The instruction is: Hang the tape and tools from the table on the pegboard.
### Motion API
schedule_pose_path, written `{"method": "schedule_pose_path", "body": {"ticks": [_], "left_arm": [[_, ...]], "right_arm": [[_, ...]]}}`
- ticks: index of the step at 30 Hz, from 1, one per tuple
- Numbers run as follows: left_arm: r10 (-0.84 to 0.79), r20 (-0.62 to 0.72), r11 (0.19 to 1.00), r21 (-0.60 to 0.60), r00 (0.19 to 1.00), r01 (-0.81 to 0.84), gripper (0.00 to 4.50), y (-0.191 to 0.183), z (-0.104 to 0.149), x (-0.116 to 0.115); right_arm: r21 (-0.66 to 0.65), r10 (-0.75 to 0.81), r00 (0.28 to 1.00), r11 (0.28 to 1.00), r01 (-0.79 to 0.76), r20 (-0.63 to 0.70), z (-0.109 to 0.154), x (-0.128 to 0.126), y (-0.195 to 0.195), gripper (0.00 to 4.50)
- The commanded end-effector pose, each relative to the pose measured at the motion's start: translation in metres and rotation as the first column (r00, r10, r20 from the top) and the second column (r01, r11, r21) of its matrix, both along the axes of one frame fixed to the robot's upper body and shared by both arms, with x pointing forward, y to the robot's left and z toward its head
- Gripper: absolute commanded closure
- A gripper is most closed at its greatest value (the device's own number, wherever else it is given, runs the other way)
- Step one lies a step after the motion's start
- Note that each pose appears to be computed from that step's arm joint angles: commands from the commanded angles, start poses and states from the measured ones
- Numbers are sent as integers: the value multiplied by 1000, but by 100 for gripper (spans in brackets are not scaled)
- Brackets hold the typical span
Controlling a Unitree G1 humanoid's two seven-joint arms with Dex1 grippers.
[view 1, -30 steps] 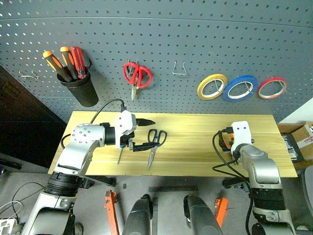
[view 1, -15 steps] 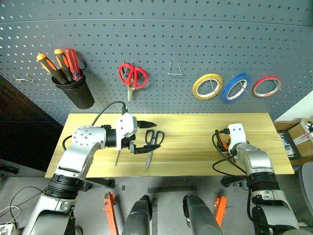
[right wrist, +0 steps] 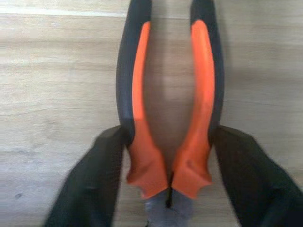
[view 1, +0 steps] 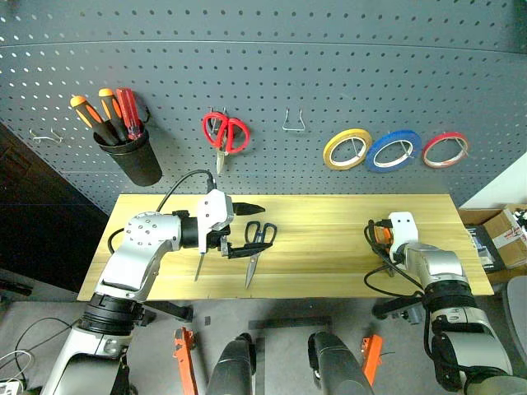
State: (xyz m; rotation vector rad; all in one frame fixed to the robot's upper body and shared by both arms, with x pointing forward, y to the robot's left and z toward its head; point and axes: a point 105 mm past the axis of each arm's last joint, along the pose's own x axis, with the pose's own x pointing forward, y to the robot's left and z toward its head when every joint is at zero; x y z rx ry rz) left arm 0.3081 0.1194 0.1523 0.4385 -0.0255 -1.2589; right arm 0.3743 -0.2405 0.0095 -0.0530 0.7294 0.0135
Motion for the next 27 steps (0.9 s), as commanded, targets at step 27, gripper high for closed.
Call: {"method": "schedule_pose_path", "body": {"ticks": [27], "left_arm": [[401,57,856,-379,914,-352,41,66,72,7]], "right_arm": [[-184,258,154,906,-382,954,307,-19,212,201]]}}
